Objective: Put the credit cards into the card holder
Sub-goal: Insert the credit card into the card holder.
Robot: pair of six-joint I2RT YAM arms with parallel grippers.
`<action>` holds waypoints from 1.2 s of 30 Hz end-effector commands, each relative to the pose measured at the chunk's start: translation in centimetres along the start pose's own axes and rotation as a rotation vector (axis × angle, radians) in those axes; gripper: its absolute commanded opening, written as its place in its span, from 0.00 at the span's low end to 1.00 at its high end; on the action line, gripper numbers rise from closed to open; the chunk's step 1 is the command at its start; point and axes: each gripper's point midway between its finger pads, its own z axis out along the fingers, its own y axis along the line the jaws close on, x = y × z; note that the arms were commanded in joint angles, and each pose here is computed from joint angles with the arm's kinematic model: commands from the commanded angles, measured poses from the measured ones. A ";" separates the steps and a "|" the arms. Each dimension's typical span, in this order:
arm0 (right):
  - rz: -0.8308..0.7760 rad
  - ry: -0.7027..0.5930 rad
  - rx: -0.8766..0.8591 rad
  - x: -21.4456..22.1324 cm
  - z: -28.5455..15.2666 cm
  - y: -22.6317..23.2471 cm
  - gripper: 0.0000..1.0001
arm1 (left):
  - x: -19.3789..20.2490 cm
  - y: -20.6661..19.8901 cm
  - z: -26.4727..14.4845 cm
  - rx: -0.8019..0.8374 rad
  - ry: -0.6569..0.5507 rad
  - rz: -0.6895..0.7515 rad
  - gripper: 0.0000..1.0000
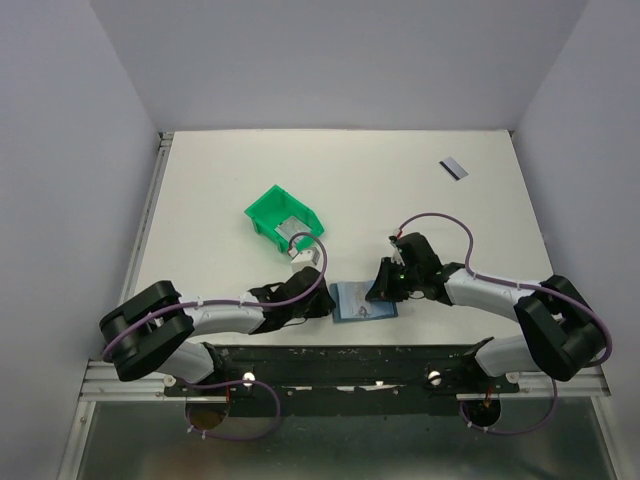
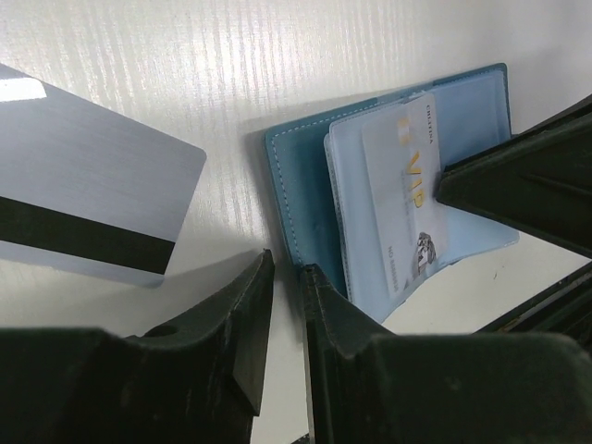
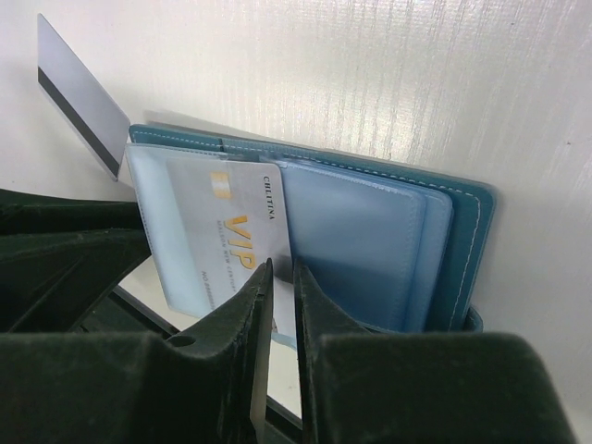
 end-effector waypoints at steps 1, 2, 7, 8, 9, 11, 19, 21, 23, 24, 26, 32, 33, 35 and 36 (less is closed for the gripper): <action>0.000 0.031 0.039 1.0 0.3 -1.2 0.22 | 0.2 0.7 -0.1 -0.022 -0.002 0.016 0.34; 0.002 0.033 0.038 1.1 0.3 -1.2 0.22 | 0.3 0.7 -0.1 -0.021 -0.001 0.017 0.33; -0.012 0.035 0.006 0.9 0.3 -0.6 0.17 | 0.5 0.3 0.5 -0.012 0.013 0.023 0.21; -0.014 0.034 -0.003 0.8 0.3 -0.4 0.15 | 0.5 0.2 0.6 -0.010 0.015 0.023 0.18; -0.012 0.034 -0.012 0.8 0.3 -0.1 0.14 | 0.6 0.2 0.7 -0.008 0.018 0.023 0.16; -0.013 0.035 -0.031 0.7 0.3 0.3 0.13 | 0.7 0.1 0.9 -0.005 0.023 0.023 0.12; -0.012 0.040 -0.090 0.4 0.6 1.5 0.13 | 0.9 0.0 1.2 -0.003 0.031 0.024 0.07; -0.009 0.046 -0.109 0.5 0.7 1.9 0.12 | 0.9 0.0 1.2 -0.002 0.032 0.024 0.06; -0.011 0.048 -0.120 0.6 0.8 2.1 0.12 | 0.9 -0.1 1.2 0.000 0.033 0.022 0.05; -0.012 0.048 -0.125 0.5 0.8 2.3 0.12 | 1.0 0.0 1.2 -0.001 0.033 0.022 0.06; -0.012 0.052 -0.137 0.5 0.8 2.5 0.12 | 1.0 0.0 1.2 -0.001 0.033 0.022 0.05; -0.020 0.057 -0.178 0.6 0.9 3.3 0.12 | 1.0 0.0 1.3 0.000 0.037 0.021 0.05; -0.022 0.052 -0.181 0.4 0.8 3.4 0.13 | 1.0 -0.1 1.3 0.000 0.035 0.020 0.05; -0.029 0.043 -0.171 0.3 0.6 3.4 0.15 | 1.0 -0.1 1.3 0.001 0.036 0.020 0.05; -0.034 0.038 -0.159 0.2 0.4 3.3 0.17 | 1.0 0.0 1.2 -0.005 0.038 0.020 0.05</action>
